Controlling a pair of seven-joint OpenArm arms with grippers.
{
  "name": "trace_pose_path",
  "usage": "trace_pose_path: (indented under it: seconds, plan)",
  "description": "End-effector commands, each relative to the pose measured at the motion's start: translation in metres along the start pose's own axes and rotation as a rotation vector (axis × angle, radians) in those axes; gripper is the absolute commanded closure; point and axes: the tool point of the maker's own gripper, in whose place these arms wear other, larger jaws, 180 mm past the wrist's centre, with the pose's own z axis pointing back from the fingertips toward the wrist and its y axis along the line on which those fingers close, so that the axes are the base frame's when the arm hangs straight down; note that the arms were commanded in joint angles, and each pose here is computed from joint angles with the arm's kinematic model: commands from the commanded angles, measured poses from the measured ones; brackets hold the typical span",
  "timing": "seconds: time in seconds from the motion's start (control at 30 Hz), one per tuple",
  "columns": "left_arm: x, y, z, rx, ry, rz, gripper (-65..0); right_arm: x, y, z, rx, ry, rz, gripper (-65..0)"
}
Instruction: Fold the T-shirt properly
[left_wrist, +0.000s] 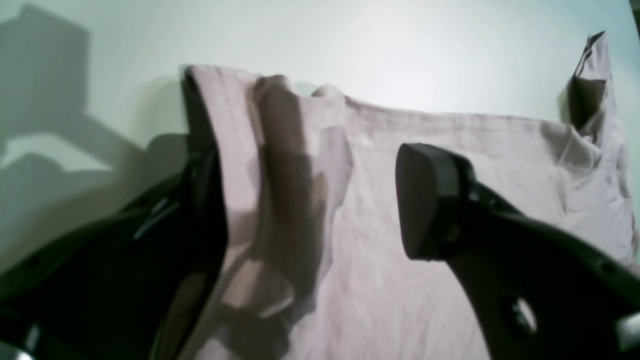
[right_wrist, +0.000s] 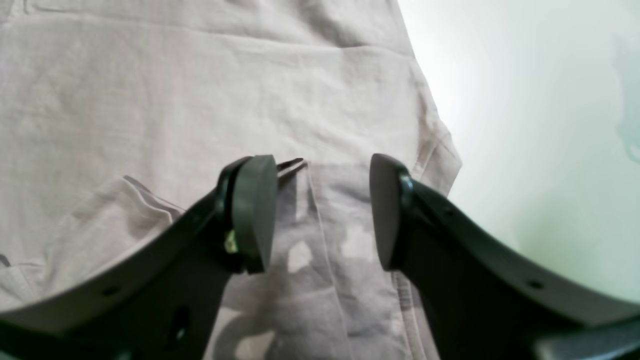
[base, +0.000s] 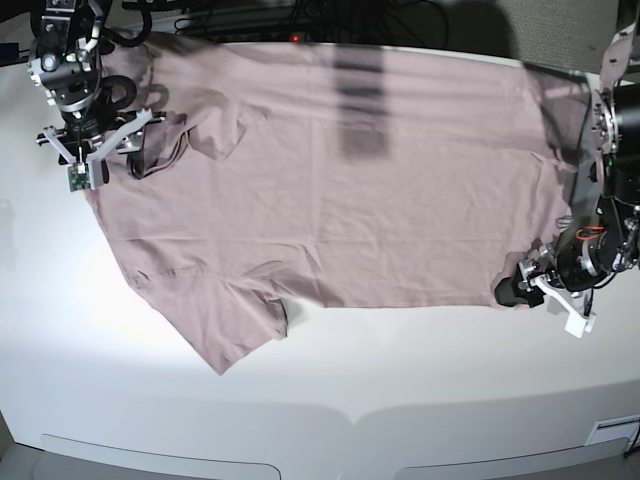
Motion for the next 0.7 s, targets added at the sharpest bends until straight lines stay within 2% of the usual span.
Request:
trace_pose_path:
  seconds: [0.0, 0.17, 0.3, 0.4, 0.53, 0.67]
  plan:
    - [-0.045, 0.010, -0.001, 0.053, 0.188, -0.010, -45.5, 0.015, -0.005, 0.003, -0.009, -0.052, 0.014, -29.7]
    - [-0.044, 0.010, -0.001, 0.052, 0.185, -0.009, -45.1, 0.015, -0.005, 0.003, -0.009, -0.052, 0.014, -29.7]
    - [-0.043, 0.010, -0.001, 0.052, 0.181, -0.007, -39.2, 0.015, -0.005, 0.003, -0.009, -0.053, 0.014, -29.7]
    - [-0.037, 0.011, -0.002, 0.052, 0.145, -0.008, -26.6, 0.015, -0.004, 0.003, -0.009, -0.053, 0.014, -29.7]
    - [-0.029, 0.010, -0.003, 0.052, 0.101, -0.008, -0.4, 0.016, -0.004, 0.003, -0.009, -0.056, 0.014, -29.7]
    - [-0.016, 0.007, -0.004, 0.032, 0.027, 0.019, 0.0, 0.021, -0.004, 0.003, -0.008, -0.082, 0.014, -29.7]
